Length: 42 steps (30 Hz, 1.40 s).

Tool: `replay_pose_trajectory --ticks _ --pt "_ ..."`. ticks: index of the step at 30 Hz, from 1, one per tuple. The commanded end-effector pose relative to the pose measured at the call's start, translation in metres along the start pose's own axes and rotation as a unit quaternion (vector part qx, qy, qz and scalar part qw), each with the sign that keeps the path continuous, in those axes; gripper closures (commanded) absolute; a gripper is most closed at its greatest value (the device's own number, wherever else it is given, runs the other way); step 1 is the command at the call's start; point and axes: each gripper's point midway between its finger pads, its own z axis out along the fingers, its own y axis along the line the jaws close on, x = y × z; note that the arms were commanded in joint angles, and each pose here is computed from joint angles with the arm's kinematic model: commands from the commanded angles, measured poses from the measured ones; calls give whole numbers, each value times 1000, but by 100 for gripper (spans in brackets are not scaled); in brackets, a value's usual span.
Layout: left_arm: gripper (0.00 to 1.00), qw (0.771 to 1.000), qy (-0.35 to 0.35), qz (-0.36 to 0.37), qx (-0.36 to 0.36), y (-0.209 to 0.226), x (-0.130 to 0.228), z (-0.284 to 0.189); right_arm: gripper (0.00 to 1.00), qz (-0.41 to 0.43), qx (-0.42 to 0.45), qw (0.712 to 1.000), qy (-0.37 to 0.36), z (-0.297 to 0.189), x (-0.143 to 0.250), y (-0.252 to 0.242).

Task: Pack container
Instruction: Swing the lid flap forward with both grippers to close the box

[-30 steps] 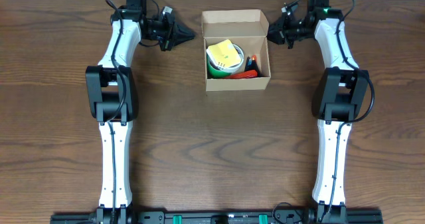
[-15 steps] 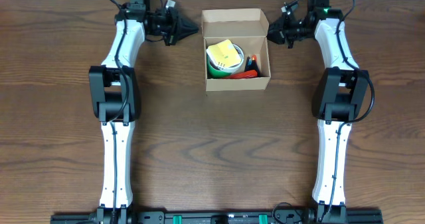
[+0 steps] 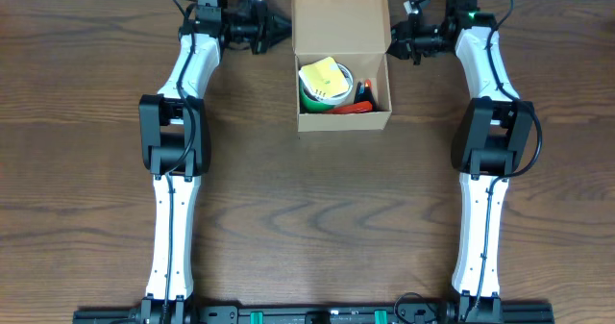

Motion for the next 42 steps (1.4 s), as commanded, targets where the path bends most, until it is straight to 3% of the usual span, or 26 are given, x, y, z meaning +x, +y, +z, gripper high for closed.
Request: replay_pose_trajectory --ticks 1,15,23,42 --pt "94 999 27 -1 43 -24 2 -1 99 -24 -44 999 13 -1 4 13" --pt "94 994 69 14 84 -60 12 -7 99 -67 -77 995 10 -13 -2 52" --pt "94 991 70 48 102 -103 17 -16 99 -96 -73 993 0 -28 -5 86" --pt "94 982 119 89 112 -171 53 -32 99 -152 120 981 29 -33 47 105"
